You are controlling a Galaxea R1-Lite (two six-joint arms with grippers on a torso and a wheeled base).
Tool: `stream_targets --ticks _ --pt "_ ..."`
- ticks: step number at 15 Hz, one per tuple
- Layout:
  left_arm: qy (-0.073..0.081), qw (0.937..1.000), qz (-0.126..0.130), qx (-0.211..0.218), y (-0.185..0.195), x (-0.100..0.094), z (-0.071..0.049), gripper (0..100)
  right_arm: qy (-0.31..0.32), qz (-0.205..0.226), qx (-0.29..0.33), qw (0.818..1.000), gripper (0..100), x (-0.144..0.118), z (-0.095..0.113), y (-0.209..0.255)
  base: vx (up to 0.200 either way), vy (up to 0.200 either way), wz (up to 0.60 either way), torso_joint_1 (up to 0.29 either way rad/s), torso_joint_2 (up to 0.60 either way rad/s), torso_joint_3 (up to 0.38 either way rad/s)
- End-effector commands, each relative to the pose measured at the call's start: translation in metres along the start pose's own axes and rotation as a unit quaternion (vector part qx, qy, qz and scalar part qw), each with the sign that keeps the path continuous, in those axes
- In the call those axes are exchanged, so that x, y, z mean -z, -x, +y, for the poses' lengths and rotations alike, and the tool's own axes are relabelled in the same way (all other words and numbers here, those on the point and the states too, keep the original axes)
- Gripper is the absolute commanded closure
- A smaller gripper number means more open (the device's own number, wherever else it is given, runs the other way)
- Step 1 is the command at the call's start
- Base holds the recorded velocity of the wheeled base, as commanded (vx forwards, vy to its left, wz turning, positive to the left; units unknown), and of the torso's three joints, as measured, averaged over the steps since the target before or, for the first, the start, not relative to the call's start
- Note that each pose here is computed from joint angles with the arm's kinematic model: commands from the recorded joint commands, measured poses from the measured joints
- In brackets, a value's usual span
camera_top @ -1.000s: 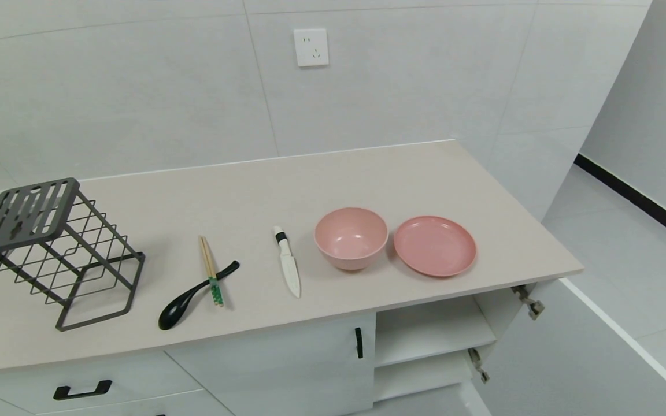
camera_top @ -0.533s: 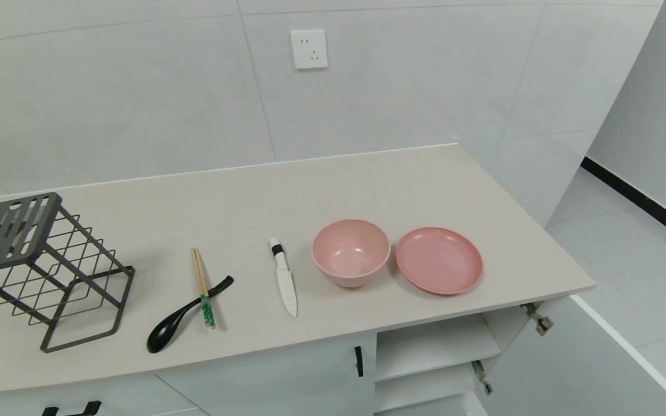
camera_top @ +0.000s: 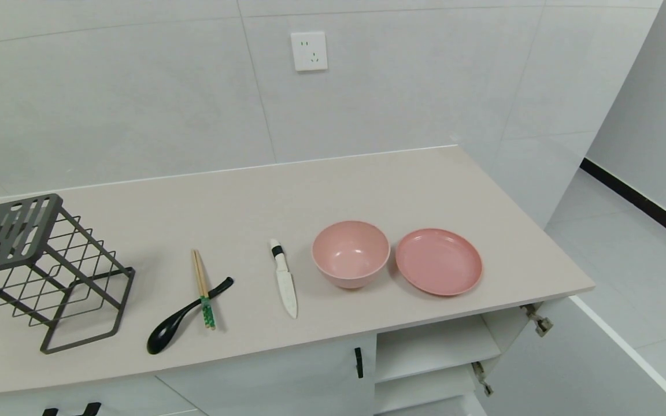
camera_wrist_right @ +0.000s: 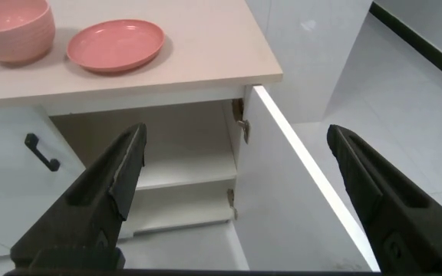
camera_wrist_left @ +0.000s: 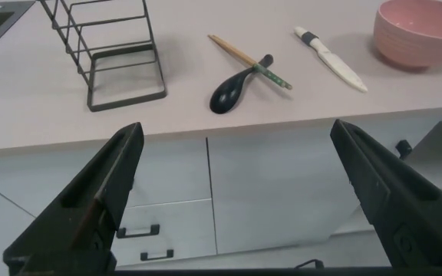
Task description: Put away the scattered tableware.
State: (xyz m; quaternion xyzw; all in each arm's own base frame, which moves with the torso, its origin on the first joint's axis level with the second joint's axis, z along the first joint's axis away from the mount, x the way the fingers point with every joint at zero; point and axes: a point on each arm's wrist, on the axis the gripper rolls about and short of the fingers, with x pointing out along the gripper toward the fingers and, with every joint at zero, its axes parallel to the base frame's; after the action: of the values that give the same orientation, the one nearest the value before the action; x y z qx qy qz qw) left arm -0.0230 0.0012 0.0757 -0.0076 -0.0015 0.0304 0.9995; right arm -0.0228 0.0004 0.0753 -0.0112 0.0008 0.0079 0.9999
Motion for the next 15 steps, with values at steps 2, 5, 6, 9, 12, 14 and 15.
stream_targets --ticks 2,5,6,9,12,14,15 --pt "-0.005 1.0000 0.001 0.000 -0.0001 0.0000 0.0000 0 -0.001 0.000 0.000 1.000 0 0.0000 0.0000 0.0000 0.000 0.000 0.00 0.000 0.00 0.000" --pt "0.000 1.0000 0.001 0.000 -0.0001 0.0000 0.0000 0 0.000 0.000 -0.001 1.000 0 0.0000 0.0000 0.0000 0.000 0.000 0.00 0.000 0.00 0.000" --pt "0.000 1.0000 0.001 0.000 -0.0001 0.0000 0.0000 0 0.000 0.000 -0.001 1.000 0 0.0000 0.0001 0.0000 0.000 0.000 0.00 0.000 0.00 0.000" --pt "0.001 1.0000 0.001 0.001 -0.0001 0.0000 0.0000 0 0.000 0.000 -0.002 1.000 0 0.0000 0.0001 0.0000 0.000 0.000 0.00 0.000 0.00 0.000" --pt "0.005 1.0000 0.001 0.000 -0.0001 0.0000 0.0000 0 0.000 0.000 -0.001 1.000 0 0.0000 0.0001 0.0000 0.133 0.000 0.00 0.003 0.00 0.002" --pt "0.005 1.0000 0.001 0.000 -0.0001 0.0000 0.0000 0 0.000 0.000 -0.001 1.000 0 0.0000 0.0001 0.0000 0.100 0.000 0.00 -0.001 0.00 0.001" --pt "0.005 1.0000 0.001 0.000 -0.0001 0.0000 0.0000 0 0.000 0.000 -0.001 1.000 0 0.0000 0.0001 0.0000 0.000 0.000 0.00 0.000 0.00 0.000"
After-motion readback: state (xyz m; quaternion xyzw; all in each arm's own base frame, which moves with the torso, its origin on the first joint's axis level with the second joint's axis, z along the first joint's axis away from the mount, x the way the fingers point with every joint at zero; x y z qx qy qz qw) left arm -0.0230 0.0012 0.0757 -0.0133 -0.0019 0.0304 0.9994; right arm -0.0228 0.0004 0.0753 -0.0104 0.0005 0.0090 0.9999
